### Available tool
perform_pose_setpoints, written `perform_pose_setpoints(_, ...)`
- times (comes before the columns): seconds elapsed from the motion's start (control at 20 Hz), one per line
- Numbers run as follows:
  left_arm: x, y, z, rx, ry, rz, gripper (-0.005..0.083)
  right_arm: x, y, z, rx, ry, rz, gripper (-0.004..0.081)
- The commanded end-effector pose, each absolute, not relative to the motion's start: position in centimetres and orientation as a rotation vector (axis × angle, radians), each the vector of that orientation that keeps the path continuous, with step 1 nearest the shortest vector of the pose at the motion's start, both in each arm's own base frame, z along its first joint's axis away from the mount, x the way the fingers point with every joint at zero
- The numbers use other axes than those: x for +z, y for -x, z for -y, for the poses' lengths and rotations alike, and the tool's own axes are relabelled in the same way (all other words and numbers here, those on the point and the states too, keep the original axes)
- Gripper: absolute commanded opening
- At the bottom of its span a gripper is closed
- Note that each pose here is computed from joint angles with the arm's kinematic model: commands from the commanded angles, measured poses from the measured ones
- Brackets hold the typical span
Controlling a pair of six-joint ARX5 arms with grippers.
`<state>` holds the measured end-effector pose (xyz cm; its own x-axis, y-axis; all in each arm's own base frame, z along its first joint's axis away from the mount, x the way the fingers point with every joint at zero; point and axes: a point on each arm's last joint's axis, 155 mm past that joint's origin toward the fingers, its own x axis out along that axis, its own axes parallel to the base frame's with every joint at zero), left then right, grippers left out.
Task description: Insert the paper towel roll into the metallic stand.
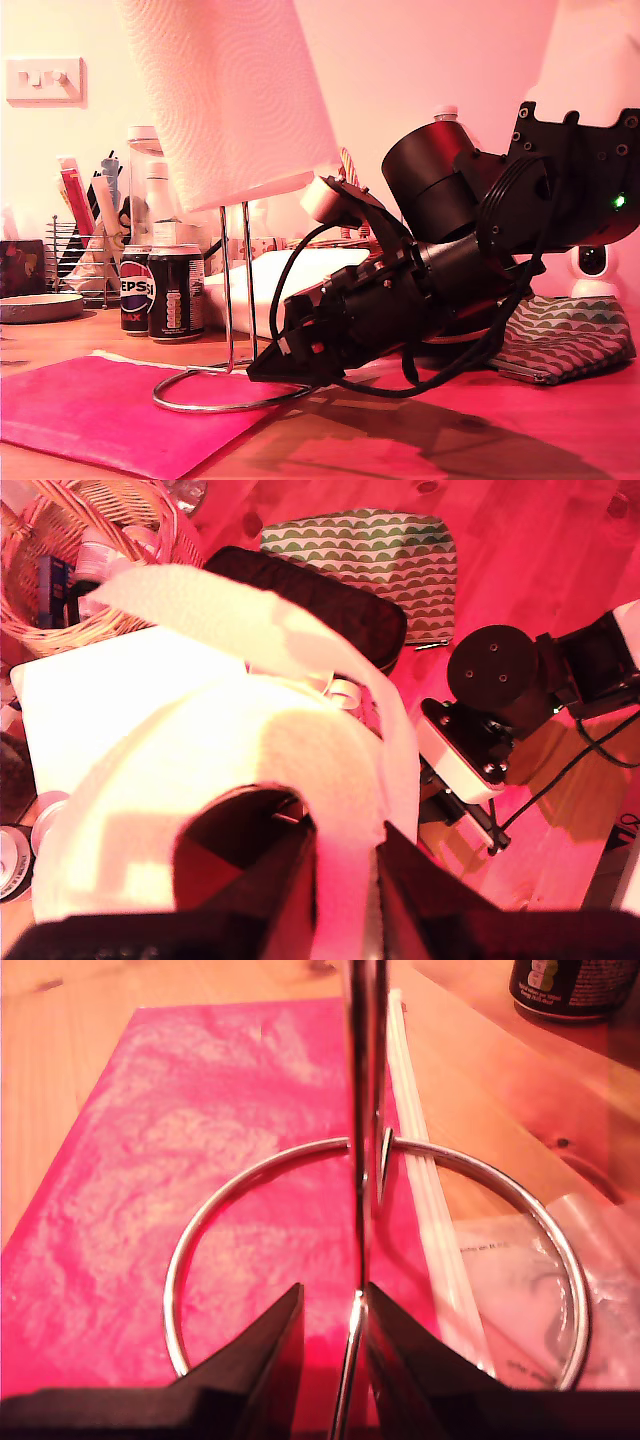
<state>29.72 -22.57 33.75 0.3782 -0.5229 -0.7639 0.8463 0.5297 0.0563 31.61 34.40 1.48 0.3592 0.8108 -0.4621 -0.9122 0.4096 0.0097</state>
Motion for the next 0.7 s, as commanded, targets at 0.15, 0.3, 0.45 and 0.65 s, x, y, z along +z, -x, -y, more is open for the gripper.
perform_pose_setpoints(0.15,33.1,-30.1,22.9,-0.922,-0.493,-0.772,-0.0024,2.1,-31.1,-33.6,1.123,0.256,-0.444,0.0162)
perform_pose_setpoints(0.3,33.1,-30.1,22.8,-0.921,-0.494,-0.772,-0.0024,2.4,-30.4,-32.9,1.120,0.256,-0.441,0.0160)
perform_pose_setpoints(0.45,33.1,-30.3,22.7,-0.909,-0.501,-0.773,-0.0024,3.1,-29.6,-31.9,1.111,0.255,-0.430,0.0159)
perform_pose_setpoints(0.65,33.1,-30.3,22.7,-0.909,-0.501,-0.773,-0.0024,5.5,-28.7,-30.4,1.075,0.241,-0.387,0.0159)
